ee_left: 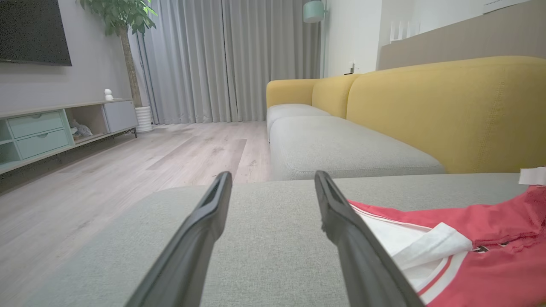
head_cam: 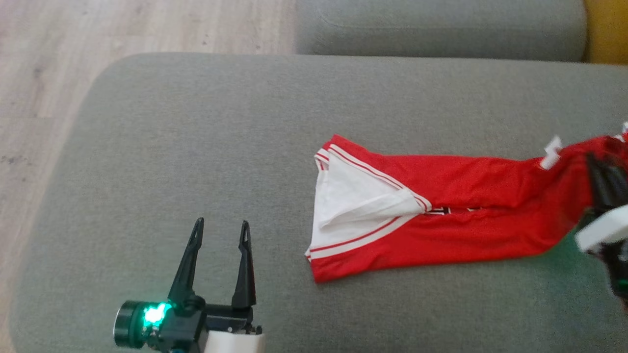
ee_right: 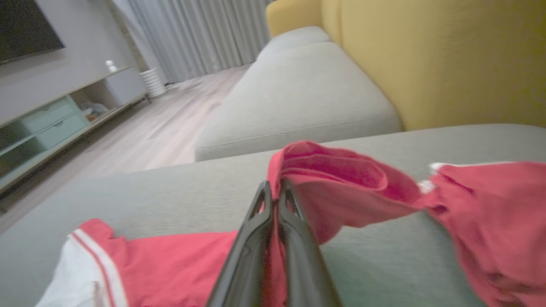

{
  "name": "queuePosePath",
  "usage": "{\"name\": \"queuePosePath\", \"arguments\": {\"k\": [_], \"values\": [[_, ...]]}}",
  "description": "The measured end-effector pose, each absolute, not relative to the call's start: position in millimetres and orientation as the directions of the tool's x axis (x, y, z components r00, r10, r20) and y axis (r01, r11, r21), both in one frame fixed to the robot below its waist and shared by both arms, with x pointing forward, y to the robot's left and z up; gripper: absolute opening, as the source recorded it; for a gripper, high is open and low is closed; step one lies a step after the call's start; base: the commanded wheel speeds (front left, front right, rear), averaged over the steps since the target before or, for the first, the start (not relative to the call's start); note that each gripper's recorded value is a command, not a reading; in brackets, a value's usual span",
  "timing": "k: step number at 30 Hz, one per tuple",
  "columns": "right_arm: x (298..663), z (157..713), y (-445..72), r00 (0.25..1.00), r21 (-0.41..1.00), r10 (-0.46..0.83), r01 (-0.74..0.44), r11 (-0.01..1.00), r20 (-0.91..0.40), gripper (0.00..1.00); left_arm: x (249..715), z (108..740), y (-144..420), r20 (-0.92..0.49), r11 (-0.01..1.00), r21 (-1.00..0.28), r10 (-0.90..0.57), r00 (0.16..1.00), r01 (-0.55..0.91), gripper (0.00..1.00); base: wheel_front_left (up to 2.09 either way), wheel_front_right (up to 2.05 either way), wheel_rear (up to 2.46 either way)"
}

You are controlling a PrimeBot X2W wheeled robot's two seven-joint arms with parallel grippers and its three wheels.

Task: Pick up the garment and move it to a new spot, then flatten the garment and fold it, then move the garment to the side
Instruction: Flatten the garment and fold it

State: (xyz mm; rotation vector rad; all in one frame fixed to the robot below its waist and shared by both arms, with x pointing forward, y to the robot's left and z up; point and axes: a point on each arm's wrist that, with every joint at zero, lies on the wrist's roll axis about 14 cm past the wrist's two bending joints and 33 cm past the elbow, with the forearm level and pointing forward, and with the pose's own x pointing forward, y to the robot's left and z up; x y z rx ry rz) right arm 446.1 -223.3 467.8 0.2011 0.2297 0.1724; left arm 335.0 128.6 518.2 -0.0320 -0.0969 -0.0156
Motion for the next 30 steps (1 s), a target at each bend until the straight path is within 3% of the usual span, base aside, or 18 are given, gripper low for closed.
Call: {"name": "queuePosePath", "arguments": {"k": [6, 13, 22, 23, 24, 27, 30], "values": [[449, 493, -137, 0.908, 0.217, 0.39, -0.354, 0.91, -0.154, 0.0, 320, 521, 146, 0.109, 0.999, -0.026, 0.032, 0.994, -0.03, 1.0, 0.0, 0.0, 0.0], [424, 493, -25, 0.765, 0.278, 0.616, -0.56, 0.781, -0.188, 0.0, 304, 516, 157, 0.095, 0.997, -0.041, 0.075, 0.993, -0.071, 1.0, 0.0, 0.0, 0.0], [383, 466, 59, 0.591, 0.341, 0.759, -0.678, 0.651, -0.275, 0.0, 297, 507, 172, 0.065, 0.991, -0.045, 0.131, 0.989, -0.128, 1.0, 0.0, 0.0, 0.0], [378, 460, 64, 0.571, 0.345, 0.766, -0.684, 0.643, -0.295, 0.22, 297, 506, 172, 0.061, 0.99, -0.047, 0.133, 0.989, -0.13, 1.0, 0.0, 0.0, 0.0], [374, 455, 69, 0.557, 0.356, 0.771, -0.684, 0.637, -0.309, 1.0, 297, 505, 172, 0.057, 0.99, -0.048, 0.135, 0.989, -0.133, 1.0, 0.0, 0.0, 0.0], [370, 450, 77, 0.544, 0.383, 0.778, -0.678, 0.628, -0.314, 1.0, 298, 502, 173, 0.048, 0.989, -0.051, 0.143, 0.989, -0.14, 1.0, 0.0, 0.0, 0.0], [383, 467, 70, 0.609, 0.392, 0.762, -0.66, 0.641, -0.221, 1.0, 301, 502, 174, 0.048, 0.989, -0.046, 0.144, 0.988, -0.142, 1.0, 0.0, 0.0, 0.0]]}}
